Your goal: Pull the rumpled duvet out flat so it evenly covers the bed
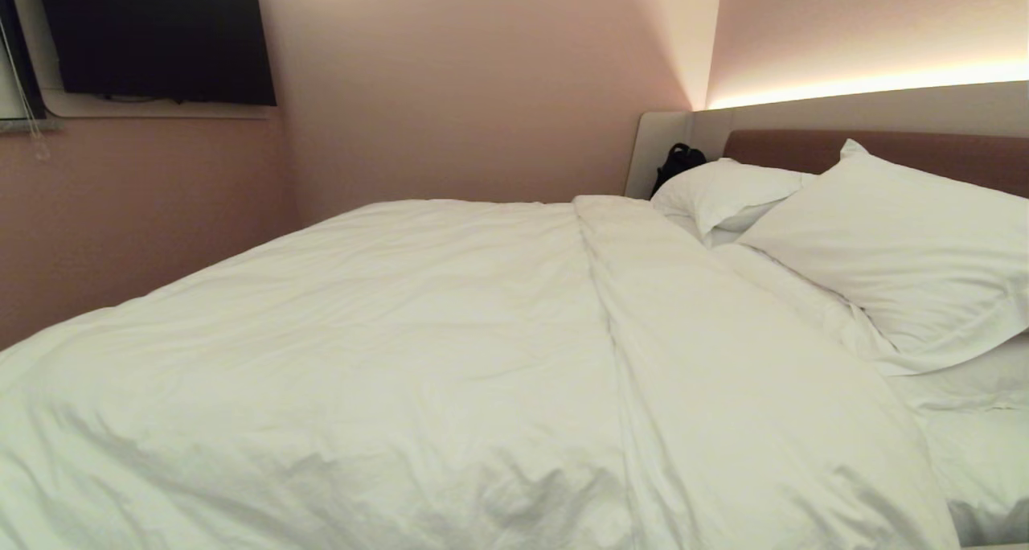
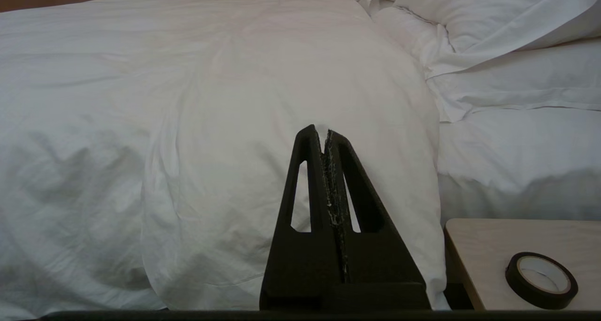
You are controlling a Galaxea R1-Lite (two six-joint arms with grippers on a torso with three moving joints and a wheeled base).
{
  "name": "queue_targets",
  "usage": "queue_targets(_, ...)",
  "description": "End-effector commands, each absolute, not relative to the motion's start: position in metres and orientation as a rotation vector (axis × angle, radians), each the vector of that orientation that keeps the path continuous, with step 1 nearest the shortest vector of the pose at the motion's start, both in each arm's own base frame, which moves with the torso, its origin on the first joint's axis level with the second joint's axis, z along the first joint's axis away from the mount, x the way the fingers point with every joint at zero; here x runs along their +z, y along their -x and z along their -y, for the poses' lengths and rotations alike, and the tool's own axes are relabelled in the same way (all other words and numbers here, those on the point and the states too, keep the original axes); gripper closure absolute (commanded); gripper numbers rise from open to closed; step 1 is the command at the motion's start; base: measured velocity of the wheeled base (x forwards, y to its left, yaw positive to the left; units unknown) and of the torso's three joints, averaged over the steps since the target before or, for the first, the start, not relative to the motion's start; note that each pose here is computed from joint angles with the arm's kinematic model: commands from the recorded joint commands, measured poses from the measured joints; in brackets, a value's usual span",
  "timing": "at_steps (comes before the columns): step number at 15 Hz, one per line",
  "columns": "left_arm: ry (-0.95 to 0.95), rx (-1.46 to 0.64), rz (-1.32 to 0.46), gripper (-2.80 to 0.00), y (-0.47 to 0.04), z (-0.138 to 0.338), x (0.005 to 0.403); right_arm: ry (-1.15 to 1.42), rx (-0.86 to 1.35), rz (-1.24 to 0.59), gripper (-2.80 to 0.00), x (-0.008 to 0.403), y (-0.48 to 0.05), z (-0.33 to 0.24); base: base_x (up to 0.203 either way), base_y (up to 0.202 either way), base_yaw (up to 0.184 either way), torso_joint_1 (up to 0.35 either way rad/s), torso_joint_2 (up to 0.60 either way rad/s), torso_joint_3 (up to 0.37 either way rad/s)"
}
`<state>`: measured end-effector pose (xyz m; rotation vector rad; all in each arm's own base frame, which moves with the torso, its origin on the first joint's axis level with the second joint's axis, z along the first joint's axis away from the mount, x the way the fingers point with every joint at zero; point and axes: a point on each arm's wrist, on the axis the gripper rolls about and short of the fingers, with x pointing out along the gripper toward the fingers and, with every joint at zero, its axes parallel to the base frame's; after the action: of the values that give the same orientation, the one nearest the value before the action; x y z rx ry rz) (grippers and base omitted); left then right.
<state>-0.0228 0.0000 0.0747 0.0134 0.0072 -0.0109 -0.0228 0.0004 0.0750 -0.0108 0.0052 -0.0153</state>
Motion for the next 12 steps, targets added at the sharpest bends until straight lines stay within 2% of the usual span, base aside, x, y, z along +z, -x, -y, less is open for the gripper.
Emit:
queue_targets(1, -0.014, -0.011, -0.008, 0.0, 0.0228, 0.0, 0.0747, 0.011, -0.015, -0.005, 0.0, 0.075, 0.0228, -0.0004, 0.0, 0.0, 0.0, 0.0, 0.0, 0.0)
queue_targets(12, -0.014, -0.012, -0.008, 0.0, 0.0228, 0.0, 0.0747, 0.011, -0.017, -0.005, 0.0, 0.075, 0.0228, -0.0004, 0.0, 0.0, 0.0, 0.0, 0.0, 0.0)
